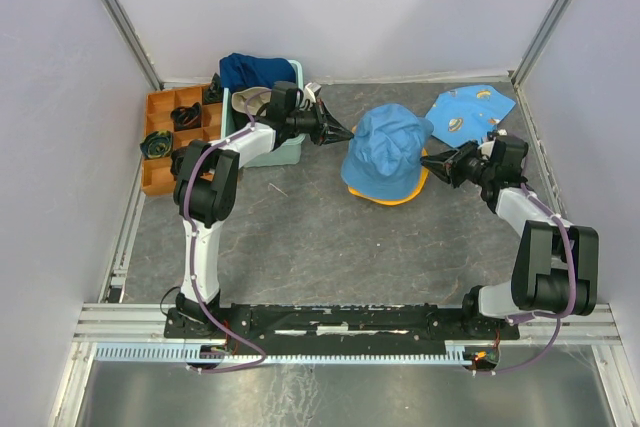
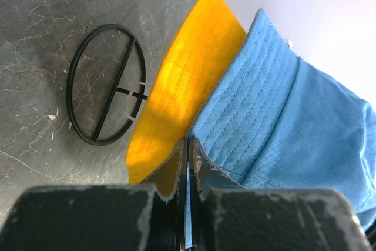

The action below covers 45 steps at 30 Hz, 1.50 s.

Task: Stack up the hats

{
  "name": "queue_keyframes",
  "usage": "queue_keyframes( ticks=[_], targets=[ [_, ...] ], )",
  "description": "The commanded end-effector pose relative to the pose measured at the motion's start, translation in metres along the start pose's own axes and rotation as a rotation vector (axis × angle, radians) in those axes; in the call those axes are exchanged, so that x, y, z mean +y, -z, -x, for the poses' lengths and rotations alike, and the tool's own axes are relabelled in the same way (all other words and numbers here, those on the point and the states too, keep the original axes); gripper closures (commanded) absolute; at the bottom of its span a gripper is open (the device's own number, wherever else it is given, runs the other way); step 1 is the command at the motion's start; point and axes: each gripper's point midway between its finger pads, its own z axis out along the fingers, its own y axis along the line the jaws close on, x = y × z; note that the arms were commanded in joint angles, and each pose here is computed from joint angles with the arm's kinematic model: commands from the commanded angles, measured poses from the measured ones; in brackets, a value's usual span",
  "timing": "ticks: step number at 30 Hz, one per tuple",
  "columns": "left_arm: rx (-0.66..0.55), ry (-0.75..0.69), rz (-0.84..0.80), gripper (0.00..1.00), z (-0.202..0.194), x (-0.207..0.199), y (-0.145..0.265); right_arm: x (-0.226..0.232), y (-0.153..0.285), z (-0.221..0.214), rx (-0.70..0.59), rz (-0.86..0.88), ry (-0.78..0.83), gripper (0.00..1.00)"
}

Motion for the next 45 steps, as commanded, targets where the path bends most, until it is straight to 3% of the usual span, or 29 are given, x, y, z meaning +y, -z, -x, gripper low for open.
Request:
queue_keyframes(
  ticks=[1,3,8,10,12,15,23,29,35,45],
  targets=[
    [-0.006,0.037,0.043,0.97,0.001,0.003,0.005,0.022,0.003,0.004,-0.028,0.085,0.018,0.87],
    [-0.007,0.036,0.043,0.97,0.001,0.003,0.006,0.022,0.003,0.004,-0.028,0.097,0.009,1.0],
    [-0.004,0.035,0.058,0.97,-0.001,0.008,0.006,0.021,0.007,-0.002,-0.012,0.082,0.025,0.98],
    [-0.003,0.038,0.06,0.97,-0.003,0.01,0.006,0.02,0.011,-0.005,0.0,0.065,0.051,0.66],
    [-0.003,0.042,0.063,0.97,-0.004,0.013,0.006,0.019,0.015,-0.004,-0.017,0.067,0.067,0.42],
    [0.001,0.051,0.069,0.97,-0.004,0.017,0.005,0.022,0.019,0.008,-0.06,0.173,0.028,0.3],
    [0.013,0.052,0.08,0.97,-0.005,0.017,0.005,0.012,0.022,0.039,-0.157,0.368,-0.034,0.26],
    [0.022,0.047,0.083,0.97,-0.004,0.015,0.003,0.037,0.033,0.056,-0.182,0.498,-0.034,0.26],
    [0.026,0.045,0.081,0.97,-0.005,0.013,0.0,0.027,0.043,0.069,-0.189,0.355,0.015,0.26],
    [0.037,0.045,0.074,0.97,-0.005,0.009,-0.004,0.024,0.022,0.051,-0.105,0.357,-0.032,0.28]
  ],
)
